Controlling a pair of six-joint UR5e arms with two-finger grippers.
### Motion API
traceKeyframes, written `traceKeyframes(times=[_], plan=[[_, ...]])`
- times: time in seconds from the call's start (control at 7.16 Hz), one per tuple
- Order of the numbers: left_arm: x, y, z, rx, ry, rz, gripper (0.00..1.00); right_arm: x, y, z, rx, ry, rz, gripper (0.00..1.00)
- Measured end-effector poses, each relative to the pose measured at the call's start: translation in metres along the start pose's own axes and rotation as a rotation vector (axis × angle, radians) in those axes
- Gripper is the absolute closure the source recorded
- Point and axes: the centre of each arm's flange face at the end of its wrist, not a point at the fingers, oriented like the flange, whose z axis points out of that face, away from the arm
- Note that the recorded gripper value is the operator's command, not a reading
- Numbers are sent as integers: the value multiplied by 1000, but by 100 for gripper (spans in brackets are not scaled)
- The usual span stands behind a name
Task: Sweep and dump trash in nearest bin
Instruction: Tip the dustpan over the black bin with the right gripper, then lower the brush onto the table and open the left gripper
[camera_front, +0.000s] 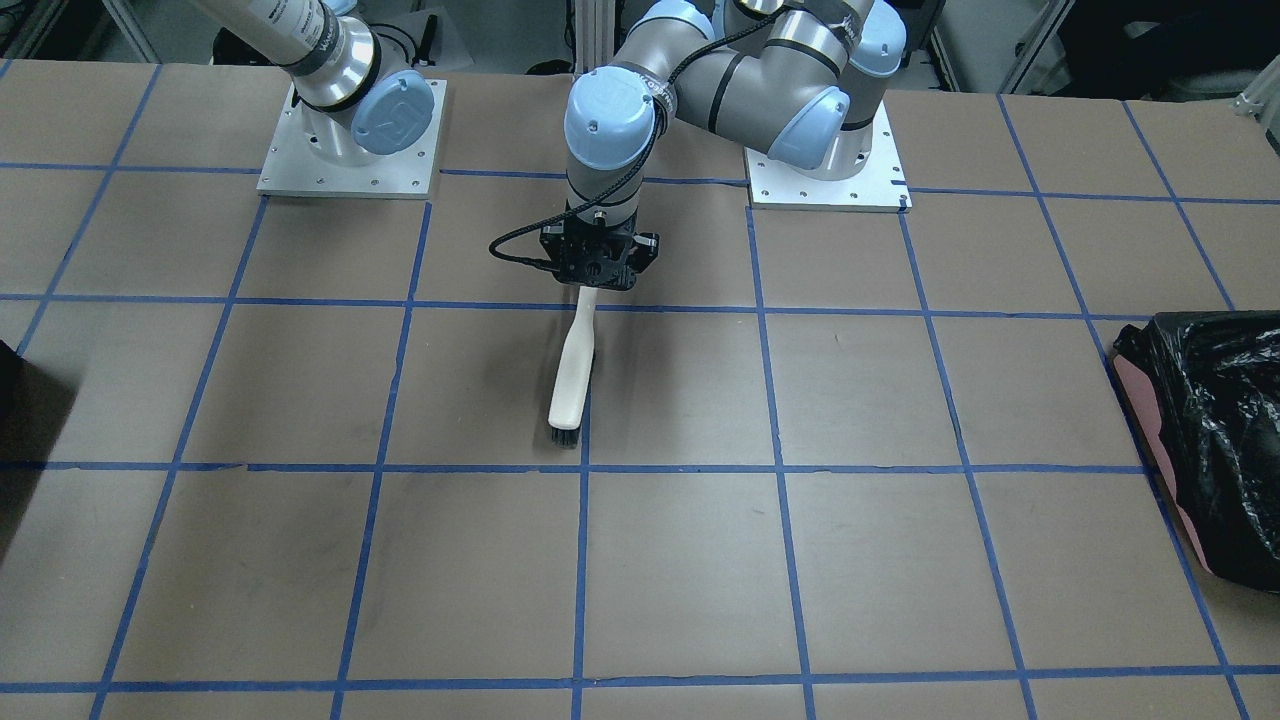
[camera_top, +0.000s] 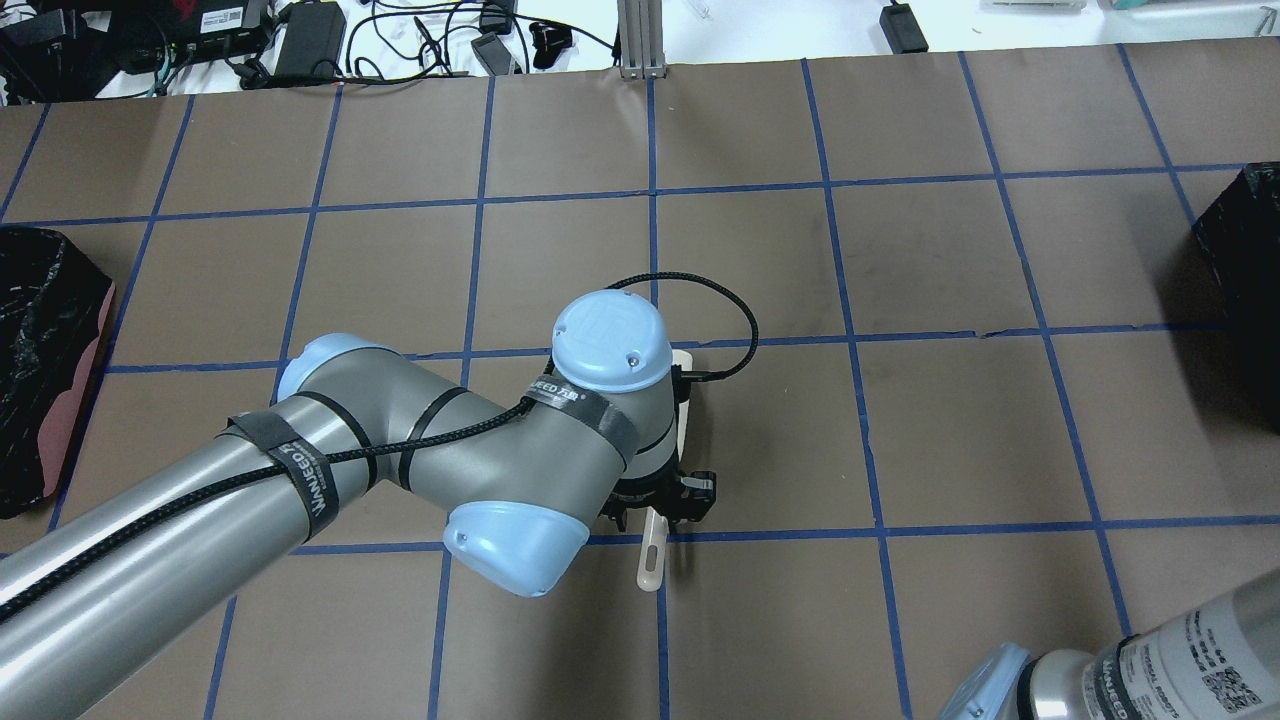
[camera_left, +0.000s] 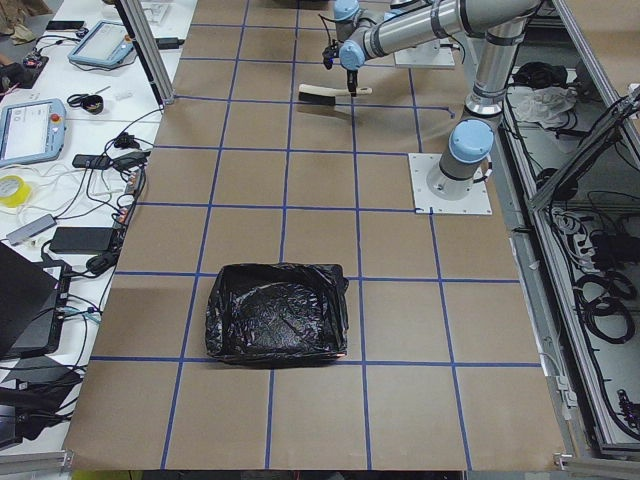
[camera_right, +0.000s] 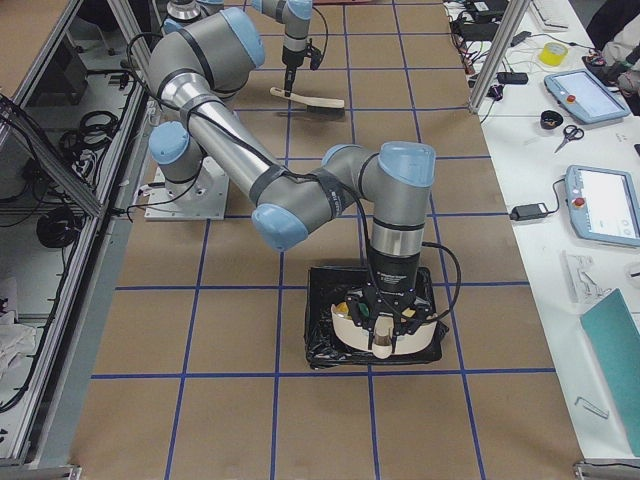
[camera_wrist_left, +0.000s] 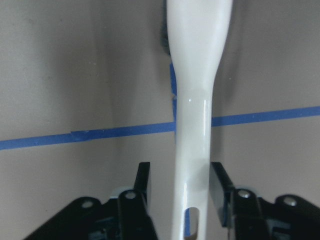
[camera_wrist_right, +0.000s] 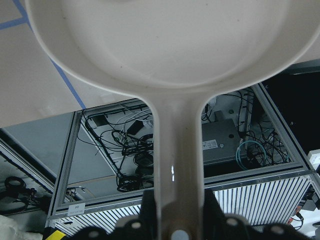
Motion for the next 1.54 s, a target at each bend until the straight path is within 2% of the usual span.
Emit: traceKeyframes(times=[0.14,0.28,0.56,0.7,0.98,1.12,1.4,1.54], plan=[[-1,-3,-8,16,7,-1,0,-4,-7,-3,-13,7,12,100],[1,-11,-22,48,10,-1,0,-8,-14,-1,-22,16,25,100],[1,-40,-74,107,-32,-7,0,-10,-23,2,-35,39,30,100],[-8,-57,-106,123,-35,-36,0,-10,-25,1,-26,48,30,100],[-65,-98,-160,178,-14,-158,0,-1,-43,-9,41,76,9,100],[-112,-121,-182,209,-4,-215,0,7,-60,-28,86,91,-5,100],[-206,-145,-218,244,-17,-187,0,13,-103,-91,204,82,39,100],[-233,-142,-231,245,-36,-163,0,17,-134,-128,254,81,64,100]])
